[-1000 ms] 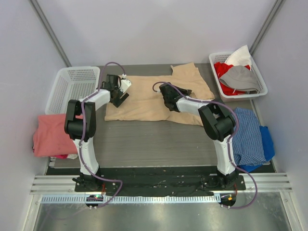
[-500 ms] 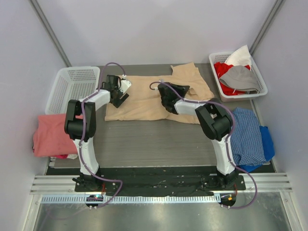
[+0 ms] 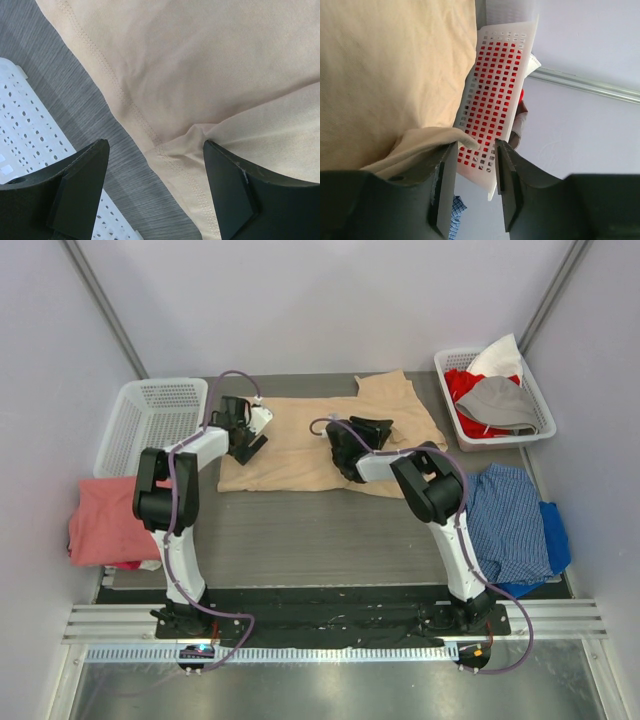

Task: Fold and stack the t-shirts
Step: Fold the flattened tshirt in 1/3 of the way

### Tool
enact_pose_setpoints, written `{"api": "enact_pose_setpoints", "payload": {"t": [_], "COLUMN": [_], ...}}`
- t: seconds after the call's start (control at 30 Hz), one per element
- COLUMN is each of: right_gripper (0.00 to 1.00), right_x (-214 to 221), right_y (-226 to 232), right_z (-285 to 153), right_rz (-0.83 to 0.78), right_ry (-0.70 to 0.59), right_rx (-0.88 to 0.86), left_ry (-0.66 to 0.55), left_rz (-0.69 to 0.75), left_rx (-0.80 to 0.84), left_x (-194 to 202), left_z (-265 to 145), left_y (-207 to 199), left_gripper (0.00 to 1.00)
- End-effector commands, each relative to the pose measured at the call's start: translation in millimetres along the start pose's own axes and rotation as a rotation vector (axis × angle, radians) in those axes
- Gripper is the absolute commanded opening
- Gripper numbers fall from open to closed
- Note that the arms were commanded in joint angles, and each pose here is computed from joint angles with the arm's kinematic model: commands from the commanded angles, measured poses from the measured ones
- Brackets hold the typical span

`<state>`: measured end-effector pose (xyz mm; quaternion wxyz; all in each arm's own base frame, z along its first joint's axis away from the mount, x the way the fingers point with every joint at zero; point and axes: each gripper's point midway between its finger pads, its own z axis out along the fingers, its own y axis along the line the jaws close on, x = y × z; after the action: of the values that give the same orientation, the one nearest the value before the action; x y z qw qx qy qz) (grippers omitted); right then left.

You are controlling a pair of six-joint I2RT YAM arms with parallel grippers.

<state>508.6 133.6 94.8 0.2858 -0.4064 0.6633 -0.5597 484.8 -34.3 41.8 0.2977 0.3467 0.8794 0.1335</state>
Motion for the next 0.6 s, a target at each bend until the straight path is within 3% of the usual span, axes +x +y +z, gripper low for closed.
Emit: {"api": "enact_pose_setpoints", "payload": {"t": [0.0, 0.1, 0.4, 0.57], "right_gripper": [0.48, 0.56, 0.61, 0.63], "right_x": [9, 14, 56, 89], "right_y": [-36, -48, -81, -59], "right_z": [-4, -10, -26, -29], "right_rz": [0.155, 0.213, 0.437, 0.475], "right_ry": [0.026, 0.014, 0.010, 0.046], "right_rx": [0.053, 0.047, -0.050, -0.207], "left_ry": [-0.043, -0.043, -0.046, -0.046], "left_rz": [-0.008, -0.009, -0.014, -0.013], "left_rx": [-0.023, -0.016, -0.007, -0.003], "left_x": [-11, -10, -7, -5], "left_z": [-18, -19, -22, -24], "left_y": [10, 7, 3, 2], "left_gripper": [0.81, 0.81, 0.81, 0.81]}}
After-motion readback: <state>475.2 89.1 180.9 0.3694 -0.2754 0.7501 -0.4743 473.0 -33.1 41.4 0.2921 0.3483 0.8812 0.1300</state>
